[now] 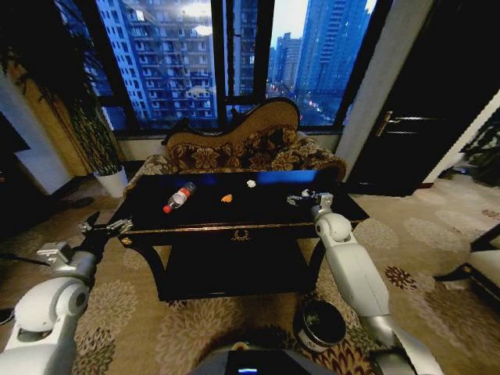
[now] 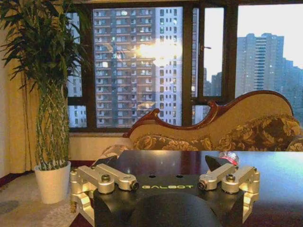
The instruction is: Move to the front of the table and place the trash on the table into the trash bin.
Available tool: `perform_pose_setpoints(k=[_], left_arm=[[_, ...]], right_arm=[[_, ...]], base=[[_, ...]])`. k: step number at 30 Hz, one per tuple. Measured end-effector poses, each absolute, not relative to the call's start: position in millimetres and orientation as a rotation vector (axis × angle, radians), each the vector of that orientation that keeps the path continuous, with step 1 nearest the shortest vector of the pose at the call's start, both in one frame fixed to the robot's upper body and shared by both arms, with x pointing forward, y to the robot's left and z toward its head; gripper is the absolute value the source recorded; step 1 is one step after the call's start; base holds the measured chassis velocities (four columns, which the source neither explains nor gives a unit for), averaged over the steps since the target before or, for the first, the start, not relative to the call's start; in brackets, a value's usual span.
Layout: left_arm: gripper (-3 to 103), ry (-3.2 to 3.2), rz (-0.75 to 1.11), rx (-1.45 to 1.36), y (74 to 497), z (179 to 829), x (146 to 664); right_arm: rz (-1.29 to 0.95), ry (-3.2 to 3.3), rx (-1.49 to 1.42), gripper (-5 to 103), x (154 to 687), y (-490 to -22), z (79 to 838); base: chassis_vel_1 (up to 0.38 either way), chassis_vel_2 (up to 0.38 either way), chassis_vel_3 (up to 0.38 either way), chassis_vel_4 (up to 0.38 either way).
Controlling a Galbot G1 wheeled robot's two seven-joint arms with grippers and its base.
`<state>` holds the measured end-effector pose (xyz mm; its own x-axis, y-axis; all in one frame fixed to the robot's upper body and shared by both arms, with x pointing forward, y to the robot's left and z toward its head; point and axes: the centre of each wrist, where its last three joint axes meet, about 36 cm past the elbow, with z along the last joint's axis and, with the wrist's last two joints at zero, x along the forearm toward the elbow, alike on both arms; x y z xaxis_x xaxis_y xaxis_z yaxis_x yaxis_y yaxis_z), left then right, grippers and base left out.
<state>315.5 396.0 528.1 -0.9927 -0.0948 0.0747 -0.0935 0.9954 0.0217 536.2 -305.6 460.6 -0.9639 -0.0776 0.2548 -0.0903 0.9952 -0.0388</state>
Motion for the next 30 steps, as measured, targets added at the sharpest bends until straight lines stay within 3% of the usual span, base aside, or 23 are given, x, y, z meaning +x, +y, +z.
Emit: perform_pose_setpoints(k=[16, 30], left_arm=[[100, -3.073, -0.024, 0.144, 398.8, 522.7, 315.9], [100, -3.075, -0.013, 0.152, 401.3, 516.0, 317.4]], right_arm=[[0.074, -2.882, 0.109, 100, 557.4, -298.8, 453.7], [0.053, -2.914, 0.081, 100, 547.9, -319.3, 476.5]], base=[[0.0, 0.0, 0.0, 0.0], [0.0, 0.0, 0.0, 0.0]])
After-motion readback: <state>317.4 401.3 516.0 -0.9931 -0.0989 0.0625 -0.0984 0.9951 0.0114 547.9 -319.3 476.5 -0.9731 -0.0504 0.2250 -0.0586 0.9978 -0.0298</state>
